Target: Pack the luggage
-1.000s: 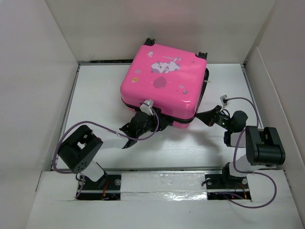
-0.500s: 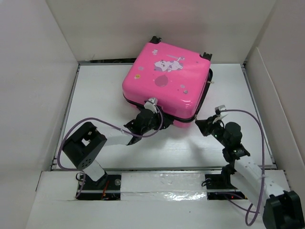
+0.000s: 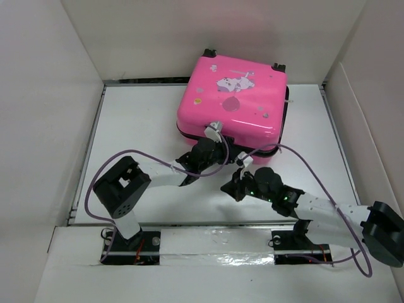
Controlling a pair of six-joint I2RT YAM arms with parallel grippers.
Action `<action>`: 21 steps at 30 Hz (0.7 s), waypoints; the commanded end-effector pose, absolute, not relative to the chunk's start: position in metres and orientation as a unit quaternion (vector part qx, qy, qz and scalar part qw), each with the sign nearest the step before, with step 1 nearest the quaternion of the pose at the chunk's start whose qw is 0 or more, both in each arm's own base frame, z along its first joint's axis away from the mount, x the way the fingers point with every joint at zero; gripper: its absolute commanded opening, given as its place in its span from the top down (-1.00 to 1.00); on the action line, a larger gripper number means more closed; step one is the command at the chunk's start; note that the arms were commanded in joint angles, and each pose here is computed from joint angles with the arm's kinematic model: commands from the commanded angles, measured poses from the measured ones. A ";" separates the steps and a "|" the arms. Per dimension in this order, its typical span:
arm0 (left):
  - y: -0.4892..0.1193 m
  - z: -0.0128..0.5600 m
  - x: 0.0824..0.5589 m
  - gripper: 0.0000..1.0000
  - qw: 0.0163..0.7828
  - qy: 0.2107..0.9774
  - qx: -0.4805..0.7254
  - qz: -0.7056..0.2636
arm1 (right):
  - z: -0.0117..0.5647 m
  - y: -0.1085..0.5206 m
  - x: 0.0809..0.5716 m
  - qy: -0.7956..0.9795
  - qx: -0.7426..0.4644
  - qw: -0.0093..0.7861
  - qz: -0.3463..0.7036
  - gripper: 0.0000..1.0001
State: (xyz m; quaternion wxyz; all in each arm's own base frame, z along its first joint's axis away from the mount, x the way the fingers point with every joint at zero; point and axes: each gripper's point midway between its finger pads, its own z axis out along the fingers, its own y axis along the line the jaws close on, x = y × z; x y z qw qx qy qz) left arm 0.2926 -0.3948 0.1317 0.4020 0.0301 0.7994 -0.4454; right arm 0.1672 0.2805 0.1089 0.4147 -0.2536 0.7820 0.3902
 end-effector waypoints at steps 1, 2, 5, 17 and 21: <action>-0.385 0.194 0.316 0.29 0.482 0.743 0.011 -0.465 | 0.173 0.289 0.212 0.745 -0.178 0.521 0.376 1.00; -0.372 0.181 0.314 0.28 0.480 0.755 0.005 -0.447 | 0.172 0.284 0.212 0.751 -0.174 0.520 0.367 1.00; -0.340 0.178 0.301 0.22 0.486 0.757 -0.006 -0.436 | 0.183 0.255 0.217 0.754 -0.131 0.551 0.333 1.00; -0.267 0.157 0.281 0.08 0.496 0.788 -0.032 -0.362 | 0.172 0.082 0.264 0.782 0.060 0.603 0.147 0.45; -0.279 0.142 0.282 0.09 0.474 0.800 -0.018 -0.368 | 0.168 0.052 0.280 0.769 0.066 0.622 0.130 0.39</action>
